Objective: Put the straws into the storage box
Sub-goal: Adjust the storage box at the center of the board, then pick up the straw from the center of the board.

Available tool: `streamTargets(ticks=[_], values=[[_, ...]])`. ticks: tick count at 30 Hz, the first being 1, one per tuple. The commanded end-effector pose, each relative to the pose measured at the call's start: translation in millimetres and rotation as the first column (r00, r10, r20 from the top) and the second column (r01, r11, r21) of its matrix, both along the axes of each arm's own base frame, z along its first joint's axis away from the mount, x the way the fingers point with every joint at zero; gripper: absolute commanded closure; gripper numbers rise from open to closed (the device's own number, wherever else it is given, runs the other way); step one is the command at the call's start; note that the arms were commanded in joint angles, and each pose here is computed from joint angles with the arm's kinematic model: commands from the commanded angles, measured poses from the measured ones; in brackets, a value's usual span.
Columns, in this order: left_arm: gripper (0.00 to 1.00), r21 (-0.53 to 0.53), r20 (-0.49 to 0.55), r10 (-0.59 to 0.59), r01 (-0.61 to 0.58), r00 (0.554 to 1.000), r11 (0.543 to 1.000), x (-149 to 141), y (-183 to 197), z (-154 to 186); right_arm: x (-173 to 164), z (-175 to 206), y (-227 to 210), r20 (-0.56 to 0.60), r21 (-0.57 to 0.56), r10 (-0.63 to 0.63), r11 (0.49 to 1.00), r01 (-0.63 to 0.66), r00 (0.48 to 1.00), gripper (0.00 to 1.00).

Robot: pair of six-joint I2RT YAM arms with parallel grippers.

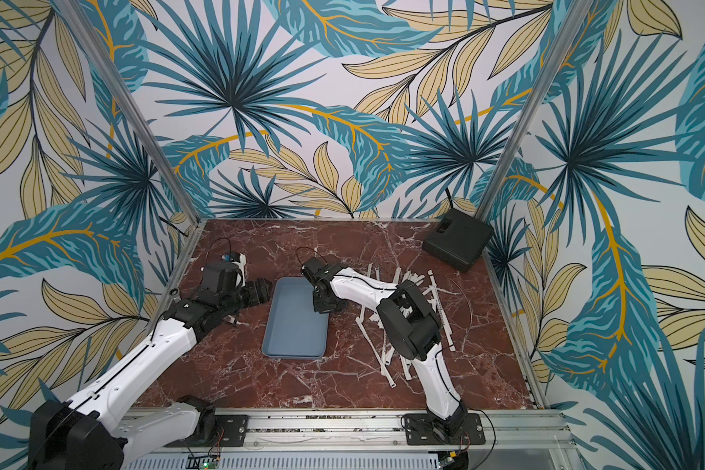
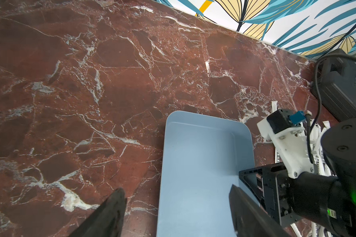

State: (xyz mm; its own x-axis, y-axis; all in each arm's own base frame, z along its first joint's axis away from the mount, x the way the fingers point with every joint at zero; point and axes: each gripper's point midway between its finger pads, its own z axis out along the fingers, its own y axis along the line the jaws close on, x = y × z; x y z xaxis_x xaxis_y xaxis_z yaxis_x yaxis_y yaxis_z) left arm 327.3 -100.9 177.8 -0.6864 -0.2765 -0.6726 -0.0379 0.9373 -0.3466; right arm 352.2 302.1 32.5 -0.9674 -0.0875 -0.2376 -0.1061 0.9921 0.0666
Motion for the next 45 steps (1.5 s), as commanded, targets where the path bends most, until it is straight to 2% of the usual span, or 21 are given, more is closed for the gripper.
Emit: streamTargets(ticks=[1, 3, 5, 9, 11, 14, 21, 25, 29, 34, 38, 41, 43, 45], values=[[0.16, -0.01, -0.022, 0.007, -0.007, 1.0, 1.0, -5, 0, -3, -30, 26, -4, -0.074, 0.065, 0.004, 0.998, 0.001, 0.997, 0.57], [0.16, 0.018, -0.037, 0.032, -0.031, 0.999, 0.999, -10, 7, -1, -43, 47, -23, -0.045, 0.07, -0.008, 0.998, 0.011, 0.999, 0.53], [0.15, 0.056, -0.04, 0.058, -0.056, 0.997, 0.997, -15, 16, 0, -57, 58, -52, -0.025, 0.024, -0.007, 1.0, 0.007, 1.0, 0.53], [0.12, 0.046, -0.036, 0.04, -0.038, 0.999, 0.998, -23, 15, 2, -104, 35, -111, -0.133, -0.167, 0.028, 0.985, -0.05, 0.991, 0.55], [0.08, 0.052, -0.024, 0.037, -0.036, 0.999, 0.998, -27, 12, 1, -118, 28, -128, -0.141, -0.218, 0.032, 0.974, -0.063, 0.989, 0.55], [0.07, 0.063, 0.004, 0.021, -0.021, 1.0, 0.998, -33, 3, 0, -123, 24, -142, -0.142, -0.268, 0.035, 0.961, -0.072, 0.989, 0.55], [0.07, 0.031, -0.032, -0.003, 0.004, 0.999, 1.0, -32, -10, -17, -118, -2, -145, -0.186, -0.34, 0.066, 0.932, -0.127, 0.98, 0.57], [0.07, 0.015, -0.027, -0.004, 0.004, 1.0, 1.0, -31, -12, -20, -118, -17, -133, -0.212, -0.292, 0.084, 0.945, -0.146, 0.974, 0.63], [0.08, 0.011, -0.033, -0.002, 0.002, 0.999, 1.0, -28, -14, -24, -117, -27, -129, -0.22, -0.278, 0.09, 0.949, -0.151, 0.971, 0.77], [0.09, 0.041, -0.041, 0.056, -0.054, 0.998, 0.998, -29, -3, -25, -121, -8, -123, -0.197, -0.222, 0.107, 0.963, -0.151, 0.975, 0.89], [0.1, 0.042, -0.011, 0.083, -0.083, 0.996, 0.996, -31, 4, -16, -127, 32, -103, -0.159, -0.053, 0.068, 0.996, -0.078, 0.985, 0.92], [0.1, 0.035, 0.003, 0.082, -0.082, 0.997, 0.996, -32, 5, -11, -125, 59, -81, -0.139, 0.072, 0.012, 0.997, -0.002, 0.99, 0.94], [0.1, 0.033, 0.004, 0.088, -0.088, 0.996, 0.996, -32, 6, -10, -109, 76, -59, -0.089, 0.17, -0.044, 0.984, 0.058, 0.995, 0.94], [0.1, 0.013, 0.006, 0.094, -0.094, 0.996, 0.995, -30, 5, -9, -80, 91, -18, -0.03, 0.335, -0.105, 0.936, 0.109, 0.994, 0.94]])
